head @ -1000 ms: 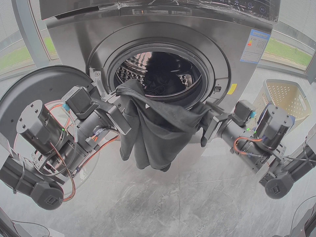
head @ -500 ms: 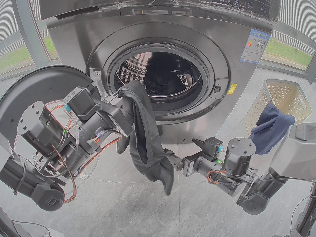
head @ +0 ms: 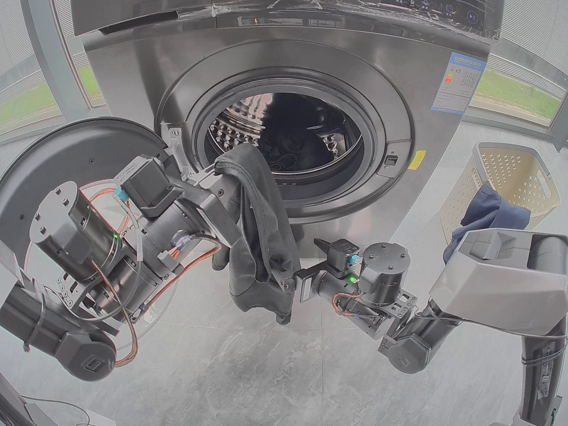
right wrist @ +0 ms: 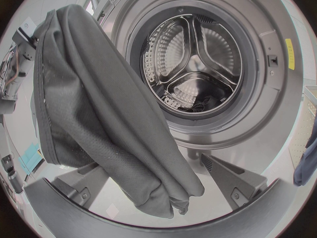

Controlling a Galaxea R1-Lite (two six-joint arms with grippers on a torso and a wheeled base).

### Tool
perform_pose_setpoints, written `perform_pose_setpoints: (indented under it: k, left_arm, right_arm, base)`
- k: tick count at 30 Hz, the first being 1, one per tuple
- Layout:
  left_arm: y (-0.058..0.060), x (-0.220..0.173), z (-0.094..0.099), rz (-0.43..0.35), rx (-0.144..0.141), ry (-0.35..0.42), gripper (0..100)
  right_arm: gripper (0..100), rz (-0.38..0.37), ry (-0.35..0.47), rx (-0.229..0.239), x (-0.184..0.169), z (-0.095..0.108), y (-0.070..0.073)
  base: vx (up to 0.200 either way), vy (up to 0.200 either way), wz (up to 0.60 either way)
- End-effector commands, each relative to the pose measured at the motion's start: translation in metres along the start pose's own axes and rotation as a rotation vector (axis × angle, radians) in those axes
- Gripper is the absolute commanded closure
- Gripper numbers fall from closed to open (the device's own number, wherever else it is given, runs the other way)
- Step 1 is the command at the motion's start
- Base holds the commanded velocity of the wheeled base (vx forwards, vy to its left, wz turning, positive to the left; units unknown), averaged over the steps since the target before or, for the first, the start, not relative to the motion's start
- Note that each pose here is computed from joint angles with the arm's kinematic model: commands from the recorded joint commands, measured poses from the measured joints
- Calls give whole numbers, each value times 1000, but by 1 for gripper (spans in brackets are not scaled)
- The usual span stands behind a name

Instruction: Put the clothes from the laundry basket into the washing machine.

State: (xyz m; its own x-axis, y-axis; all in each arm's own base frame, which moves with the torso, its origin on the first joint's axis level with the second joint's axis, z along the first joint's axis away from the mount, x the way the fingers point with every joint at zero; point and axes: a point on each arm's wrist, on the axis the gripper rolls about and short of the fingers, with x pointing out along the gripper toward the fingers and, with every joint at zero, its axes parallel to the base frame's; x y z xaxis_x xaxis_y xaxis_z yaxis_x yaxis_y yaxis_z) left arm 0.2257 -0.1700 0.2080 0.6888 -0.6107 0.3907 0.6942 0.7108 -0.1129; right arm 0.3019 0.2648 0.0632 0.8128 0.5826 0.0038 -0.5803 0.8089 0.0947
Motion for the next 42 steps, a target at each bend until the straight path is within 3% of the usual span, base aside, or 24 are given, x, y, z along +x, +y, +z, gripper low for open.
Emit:
perform_pose_setpoints:
  k: [1, 12, 26, 27, 36, 42]
  left_arm:
    - [-1, 0, 2, -9, -1, -6, 100]
    - [-10, -3, 7, -38, -12, -17, 100]
    - [-12, -2, 6, -45, -15, -16, 100]
    - [-12, -2, 7, -44, -16, -17, 100]
    - [-6, -1, 4, -19, -13, -9, 100]
    - [12, -1, -1, 44, 6, 7, 100]
  right_arm:
    - [0, 15, 11, -6, 16, -19, -2]
    - [0, -23, -23, -20, 44, -33, -19]
    - [0, 5, -94, -27, 69, -37, -14]
    - [100, 3, -100, -27, 69, -36, -15]
    - [100, -45, -158, -25, 59, -4, -35]
    - [100, -101, -203, -27, 36, 32, -55]
  base:
    - [0, 0, 0]
    - [0, 0, 0]
    - [0, 0, 0]
    - [0, 0, 0]
    - [0, 0, 0]
    - [0, 0, 0]
